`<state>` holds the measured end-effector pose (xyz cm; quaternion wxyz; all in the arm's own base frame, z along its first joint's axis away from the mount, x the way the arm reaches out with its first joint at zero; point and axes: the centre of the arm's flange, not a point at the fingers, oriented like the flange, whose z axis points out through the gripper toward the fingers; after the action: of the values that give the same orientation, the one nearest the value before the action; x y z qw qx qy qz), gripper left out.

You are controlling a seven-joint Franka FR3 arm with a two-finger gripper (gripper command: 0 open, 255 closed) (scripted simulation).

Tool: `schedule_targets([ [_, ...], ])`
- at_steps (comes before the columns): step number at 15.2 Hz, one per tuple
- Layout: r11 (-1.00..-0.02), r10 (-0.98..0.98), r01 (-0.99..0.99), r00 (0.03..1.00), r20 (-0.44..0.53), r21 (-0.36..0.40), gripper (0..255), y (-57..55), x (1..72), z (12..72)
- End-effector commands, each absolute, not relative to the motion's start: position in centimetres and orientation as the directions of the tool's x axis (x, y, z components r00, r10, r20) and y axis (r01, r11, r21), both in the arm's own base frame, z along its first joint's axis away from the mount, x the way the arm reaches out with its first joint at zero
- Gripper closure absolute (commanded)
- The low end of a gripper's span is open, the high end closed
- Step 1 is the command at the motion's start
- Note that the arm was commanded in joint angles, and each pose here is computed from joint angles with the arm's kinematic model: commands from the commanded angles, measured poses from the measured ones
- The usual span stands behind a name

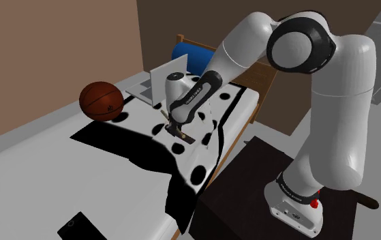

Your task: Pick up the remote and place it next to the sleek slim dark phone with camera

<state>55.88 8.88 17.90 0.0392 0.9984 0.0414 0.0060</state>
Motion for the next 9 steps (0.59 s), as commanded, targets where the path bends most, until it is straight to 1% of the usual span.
schedule_targets([
  [1,-0.994,0.082,0.081,0.997,0.010,0.079,255,11.4,55.3,18.0],
  [9,-0.994,0.082,0.081,0.997,0.010,0.079,255,21.6,52.8,18.1],
])
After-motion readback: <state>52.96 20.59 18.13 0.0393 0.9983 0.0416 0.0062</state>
